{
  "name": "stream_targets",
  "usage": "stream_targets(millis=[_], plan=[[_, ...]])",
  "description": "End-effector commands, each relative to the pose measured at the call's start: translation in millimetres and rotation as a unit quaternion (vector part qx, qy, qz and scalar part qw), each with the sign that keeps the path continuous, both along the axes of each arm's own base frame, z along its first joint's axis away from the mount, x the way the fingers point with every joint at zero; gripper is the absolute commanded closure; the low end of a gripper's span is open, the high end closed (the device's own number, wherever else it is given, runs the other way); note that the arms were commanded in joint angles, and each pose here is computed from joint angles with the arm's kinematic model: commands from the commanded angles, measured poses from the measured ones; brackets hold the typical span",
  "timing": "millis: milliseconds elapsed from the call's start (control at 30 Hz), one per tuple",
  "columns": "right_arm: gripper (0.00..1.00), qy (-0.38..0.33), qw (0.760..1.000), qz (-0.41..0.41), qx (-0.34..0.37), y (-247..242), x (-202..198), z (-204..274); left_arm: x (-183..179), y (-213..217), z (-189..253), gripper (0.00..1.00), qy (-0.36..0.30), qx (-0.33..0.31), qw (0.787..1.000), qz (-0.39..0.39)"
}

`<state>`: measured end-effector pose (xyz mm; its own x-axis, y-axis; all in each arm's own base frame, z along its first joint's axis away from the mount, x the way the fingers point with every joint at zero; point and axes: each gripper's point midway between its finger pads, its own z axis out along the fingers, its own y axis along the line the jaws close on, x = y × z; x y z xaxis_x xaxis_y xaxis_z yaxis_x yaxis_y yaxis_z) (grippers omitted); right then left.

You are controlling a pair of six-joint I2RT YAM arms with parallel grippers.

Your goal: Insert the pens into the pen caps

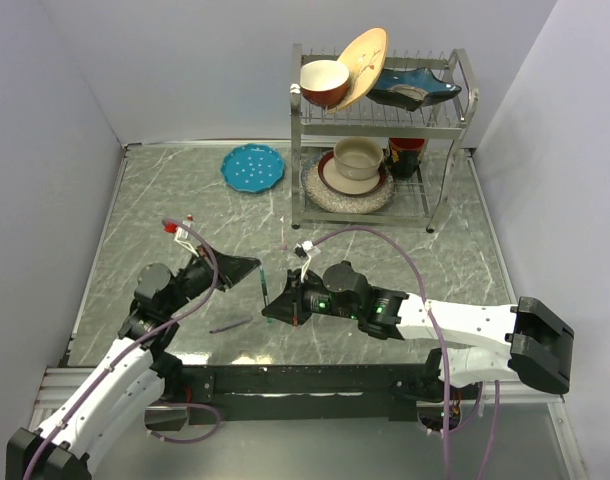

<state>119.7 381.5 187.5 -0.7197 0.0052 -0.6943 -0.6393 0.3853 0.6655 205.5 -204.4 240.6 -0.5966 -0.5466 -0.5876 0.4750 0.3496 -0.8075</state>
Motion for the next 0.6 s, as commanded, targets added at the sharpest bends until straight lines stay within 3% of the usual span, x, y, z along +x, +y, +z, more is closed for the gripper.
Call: stream_targets(millis=[0,567], plan=[[1.00,-0.016,0.999,0.019,0.032,9.8,-8.0,23.5,4.0,4.6,28.5,0.99,-0.028,-0.009,0.999,0.021],[1.00,-0.013,0.999,0.018,0.031,11.3,-9.7,20.2,-5.9,4.4,44.9,0.99,-0.036,-0.005,0.999,0.007]])
